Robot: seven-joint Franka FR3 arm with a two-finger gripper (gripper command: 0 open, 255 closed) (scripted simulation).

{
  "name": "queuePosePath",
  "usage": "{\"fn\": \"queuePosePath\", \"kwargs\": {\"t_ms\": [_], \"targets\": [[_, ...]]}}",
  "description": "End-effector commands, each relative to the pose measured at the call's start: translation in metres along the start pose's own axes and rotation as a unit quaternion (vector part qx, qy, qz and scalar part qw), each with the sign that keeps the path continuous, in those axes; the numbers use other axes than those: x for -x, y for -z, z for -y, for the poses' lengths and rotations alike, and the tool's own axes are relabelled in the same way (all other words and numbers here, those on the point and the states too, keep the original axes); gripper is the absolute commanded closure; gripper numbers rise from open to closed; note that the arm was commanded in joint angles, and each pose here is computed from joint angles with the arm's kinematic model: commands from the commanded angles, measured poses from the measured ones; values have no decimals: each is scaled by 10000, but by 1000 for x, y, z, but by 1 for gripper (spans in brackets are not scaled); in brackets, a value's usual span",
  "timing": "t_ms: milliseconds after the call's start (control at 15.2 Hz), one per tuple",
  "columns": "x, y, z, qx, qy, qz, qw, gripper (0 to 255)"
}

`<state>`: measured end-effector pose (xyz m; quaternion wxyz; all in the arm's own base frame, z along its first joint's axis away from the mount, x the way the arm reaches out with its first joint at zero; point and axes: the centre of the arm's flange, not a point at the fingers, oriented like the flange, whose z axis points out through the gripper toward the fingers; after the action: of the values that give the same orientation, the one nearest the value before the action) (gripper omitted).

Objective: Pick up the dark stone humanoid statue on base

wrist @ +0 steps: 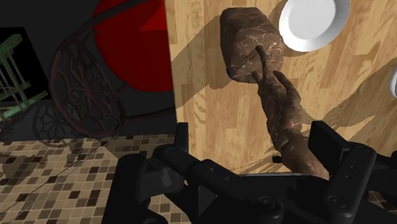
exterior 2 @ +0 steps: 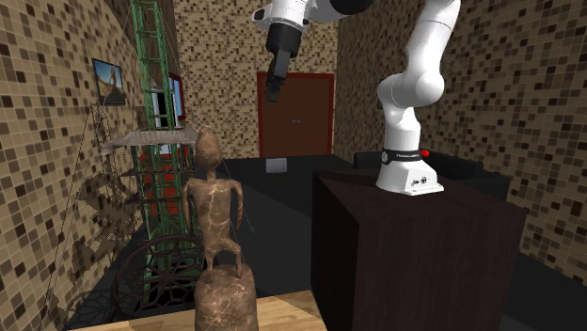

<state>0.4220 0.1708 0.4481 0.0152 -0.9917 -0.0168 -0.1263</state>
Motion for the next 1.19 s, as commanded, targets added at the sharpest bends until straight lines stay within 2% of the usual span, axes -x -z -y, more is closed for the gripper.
{"fn": "queuePosePath", "kwargs": {"t_ms": [0,792,1122], "targets": [[-3,-23,14,-23,-25,-35,10000,0],[-40,-148,98,-124,-154,-200,9996,0],[-37,-178,103,-131,-164,-212,9996,0]]}}
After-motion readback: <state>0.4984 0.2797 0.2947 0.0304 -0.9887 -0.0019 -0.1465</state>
